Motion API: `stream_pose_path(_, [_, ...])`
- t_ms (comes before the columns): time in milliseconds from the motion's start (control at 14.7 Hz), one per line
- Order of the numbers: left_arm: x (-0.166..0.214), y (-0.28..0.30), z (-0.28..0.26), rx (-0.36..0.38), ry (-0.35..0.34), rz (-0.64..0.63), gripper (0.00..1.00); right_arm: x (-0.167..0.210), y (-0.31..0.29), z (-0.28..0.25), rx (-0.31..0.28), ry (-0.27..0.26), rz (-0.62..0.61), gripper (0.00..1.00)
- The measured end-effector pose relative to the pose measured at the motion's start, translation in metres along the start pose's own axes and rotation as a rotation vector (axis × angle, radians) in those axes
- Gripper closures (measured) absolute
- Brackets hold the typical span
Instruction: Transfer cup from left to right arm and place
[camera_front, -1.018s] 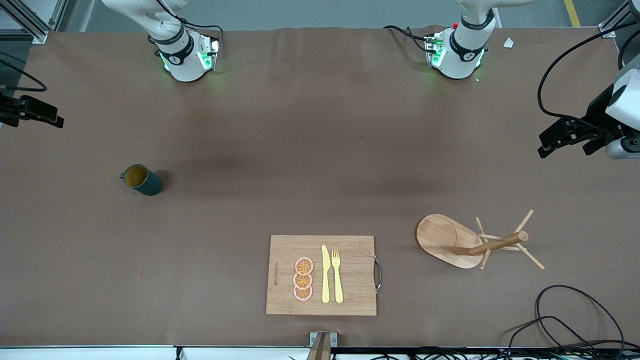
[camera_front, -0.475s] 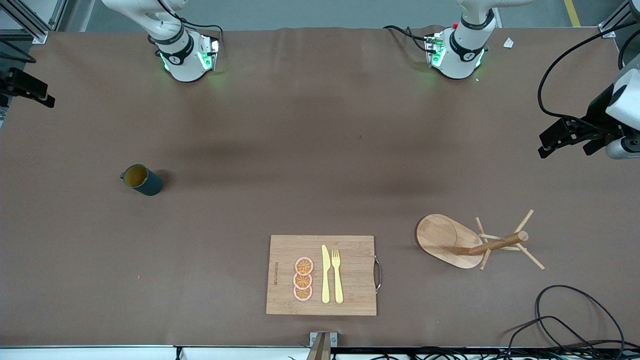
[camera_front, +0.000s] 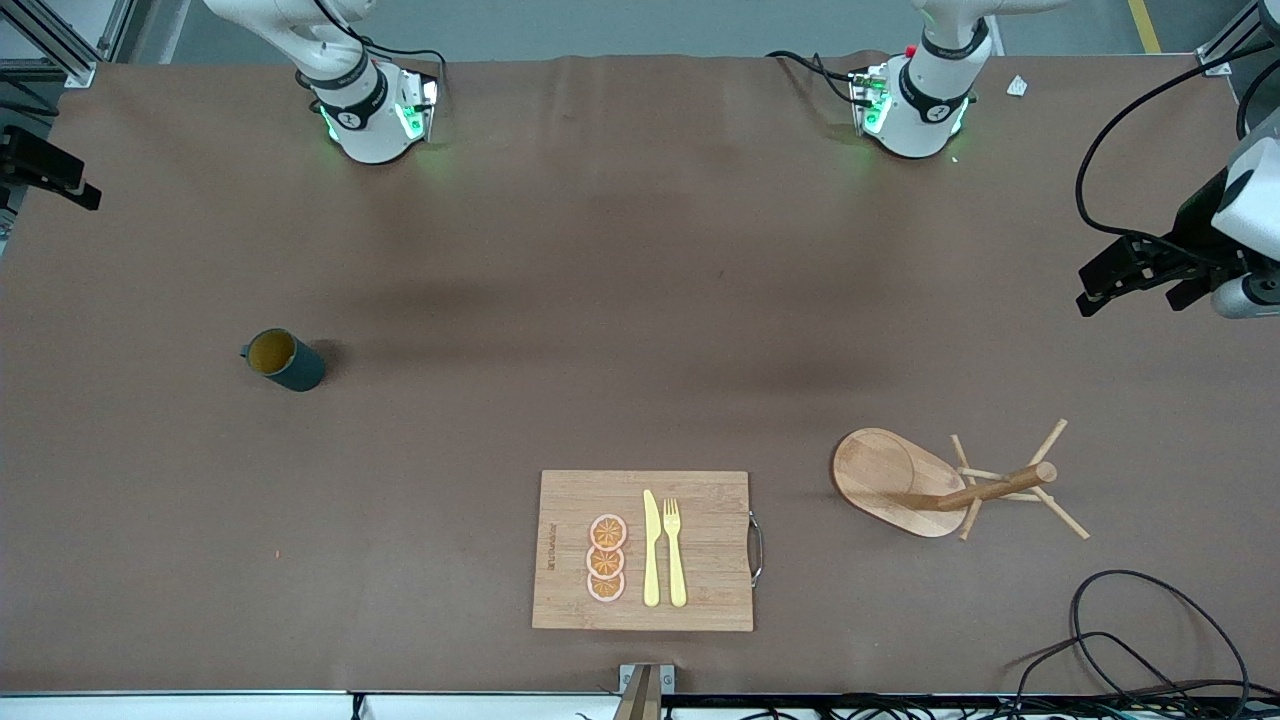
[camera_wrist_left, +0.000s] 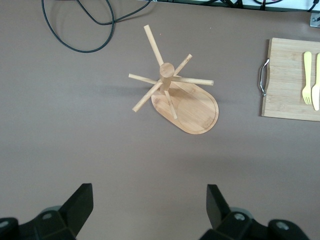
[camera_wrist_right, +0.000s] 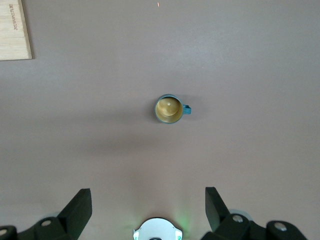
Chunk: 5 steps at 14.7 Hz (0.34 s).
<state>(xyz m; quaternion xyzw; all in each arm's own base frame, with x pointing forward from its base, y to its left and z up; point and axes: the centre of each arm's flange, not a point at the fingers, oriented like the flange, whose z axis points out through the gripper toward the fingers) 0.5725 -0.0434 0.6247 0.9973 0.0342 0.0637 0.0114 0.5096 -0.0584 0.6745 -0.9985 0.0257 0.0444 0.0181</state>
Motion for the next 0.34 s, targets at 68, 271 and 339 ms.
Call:
stream_pose_path(68, [0.0000,0.0000,0.0000,0.000,0.000,0.000,0.00,0.0003,0.0014,0.0006,0.002,0.001,0.001,0.00])
stream_pose_path(271, [0.0000,0.0000,0.0000,0.000,0.000,0.000,0.00,0.0023,0.0019,0.0033,0.002,0.006,-0.005,0.00])
stream_pose_path(339, [0.0000,0.0000,0.0000,0.000,0.000,0.000,0.00,0.0030,0.0020,0.0043,0.002,0.008,-0.007,0.00])
